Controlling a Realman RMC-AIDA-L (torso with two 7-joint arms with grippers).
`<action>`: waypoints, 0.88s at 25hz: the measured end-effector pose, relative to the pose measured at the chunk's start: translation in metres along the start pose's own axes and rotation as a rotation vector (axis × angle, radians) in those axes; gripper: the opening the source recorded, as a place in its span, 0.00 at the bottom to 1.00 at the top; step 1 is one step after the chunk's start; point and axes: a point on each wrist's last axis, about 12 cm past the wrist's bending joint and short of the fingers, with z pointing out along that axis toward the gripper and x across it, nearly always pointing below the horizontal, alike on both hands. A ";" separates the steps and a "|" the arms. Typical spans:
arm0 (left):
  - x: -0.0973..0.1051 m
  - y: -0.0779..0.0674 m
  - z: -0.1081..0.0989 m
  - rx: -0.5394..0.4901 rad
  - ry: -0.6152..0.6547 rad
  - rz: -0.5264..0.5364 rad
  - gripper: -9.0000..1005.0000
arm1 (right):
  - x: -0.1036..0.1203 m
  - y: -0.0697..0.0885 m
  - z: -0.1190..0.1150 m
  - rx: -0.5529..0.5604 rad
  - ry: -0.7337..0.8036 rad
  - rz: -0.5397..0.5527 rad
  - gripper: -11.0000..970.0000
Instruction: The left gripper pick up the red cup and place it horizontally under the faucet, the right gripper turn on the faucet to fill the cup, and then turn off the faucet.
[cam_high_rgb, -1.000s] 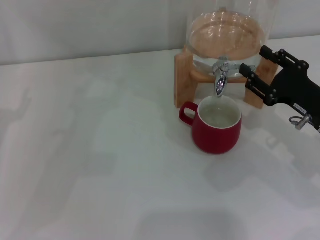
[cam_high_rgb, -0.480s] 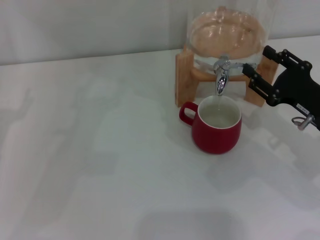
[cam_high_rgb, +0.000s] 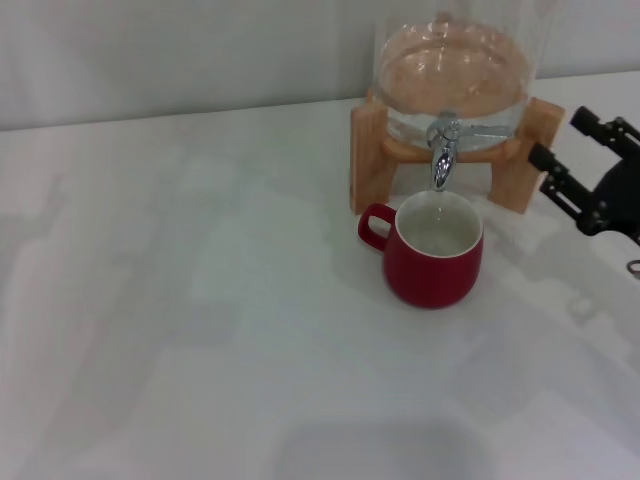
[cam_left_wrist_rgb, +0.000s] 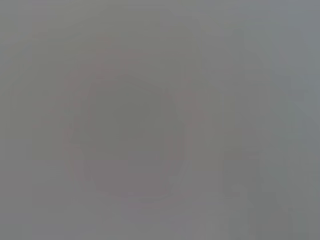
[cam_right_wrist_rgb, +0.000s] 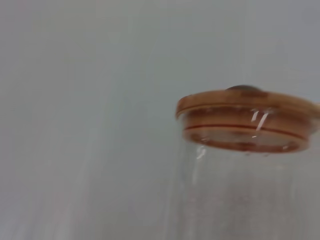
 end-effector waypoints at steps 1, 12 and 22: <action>0.000 0.000 0.000 0.000 0.000 0.000 0.86 | -0.001 -0.001 -0.003 0.009 -0.004 -0.001 0.62; 0.002 0.001 0.002 -0.011 0.003 -0.007 0.86 | -0.007 -0.019 -0.025 0.132 -0.028 -0.054 0.62; 0.003 0.004 0.007 -0.029 -0.008 -0.012 0.86 | -0.008 -0.031 -0.038 0.253 -0.036 -0.090 0.62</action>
